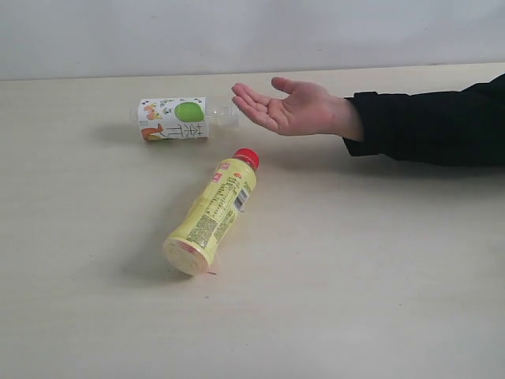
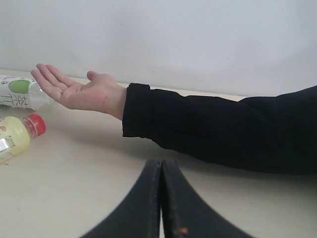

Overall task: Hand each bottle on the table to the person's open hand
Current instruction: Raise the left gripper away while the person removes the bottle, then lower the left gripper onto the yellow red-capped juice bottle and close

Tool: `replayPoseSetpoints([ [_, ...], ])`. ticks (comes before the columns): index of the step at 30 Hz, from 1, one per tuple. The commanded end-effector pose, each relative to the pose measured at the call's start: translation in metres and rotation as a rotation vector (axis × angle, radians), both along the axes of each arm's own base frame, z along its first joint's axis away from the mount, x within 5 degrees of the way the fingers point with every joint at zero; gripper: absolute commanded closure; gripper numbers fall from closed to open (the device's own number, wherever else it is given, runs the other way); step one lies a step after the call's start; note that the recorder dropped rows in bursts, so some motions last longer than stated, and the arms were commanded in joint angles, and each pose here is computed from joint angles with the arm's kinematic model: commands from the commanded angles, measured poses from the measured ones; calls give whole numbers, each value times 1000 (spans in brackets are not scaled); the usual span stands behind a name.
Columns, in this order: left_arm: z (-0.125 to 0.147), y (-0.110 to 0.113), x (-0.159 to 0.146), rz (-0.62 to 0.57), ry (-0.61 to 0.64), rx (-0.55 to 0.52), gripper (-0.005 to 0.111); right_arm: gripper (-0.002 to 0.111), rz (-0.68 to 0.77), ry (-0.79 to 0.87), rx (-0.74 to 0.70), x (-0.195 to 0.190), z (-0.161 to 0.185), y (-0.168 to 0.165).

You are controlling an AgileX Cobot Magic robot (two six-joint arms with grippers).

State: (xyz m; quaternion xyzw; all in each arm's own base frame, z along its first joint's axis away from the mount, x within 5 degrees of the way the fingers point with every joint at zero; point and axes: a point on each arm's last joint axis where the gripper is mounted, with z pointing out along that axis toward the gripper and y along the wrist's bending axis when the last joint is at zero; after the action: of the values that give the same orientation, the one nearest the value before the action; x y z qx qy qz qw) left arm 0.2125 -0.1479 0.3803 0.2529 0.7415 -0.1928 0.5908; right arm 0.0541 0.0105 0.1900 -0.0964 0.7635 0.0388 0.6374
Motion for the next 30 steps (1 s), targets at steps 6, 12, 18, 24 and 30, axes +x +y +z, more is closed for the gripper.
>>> replayPoseSetpoints([
  [6, -21, 12, -35, -140, 279, 230, 107, 108, -3, -7, -8, 0, -1, 0],
  [12, -50, 13, -42, -164, 407, 278, 107, 108, -2, -7, -9, 0, -1, 0],
  [18, -74, 16, -47, -161, 479, 301, 107, 108, -3, -7, -8, 0, -1, 0],
  [24, -105, 19, -47, -111, 474, 269, 107, 108, -3, -7, -8, 0, -1, 0],
  [30, -129, 25, -47, -42, 431, 219, 107, 108, -2, -7, -9, 0, -1, 0],
])
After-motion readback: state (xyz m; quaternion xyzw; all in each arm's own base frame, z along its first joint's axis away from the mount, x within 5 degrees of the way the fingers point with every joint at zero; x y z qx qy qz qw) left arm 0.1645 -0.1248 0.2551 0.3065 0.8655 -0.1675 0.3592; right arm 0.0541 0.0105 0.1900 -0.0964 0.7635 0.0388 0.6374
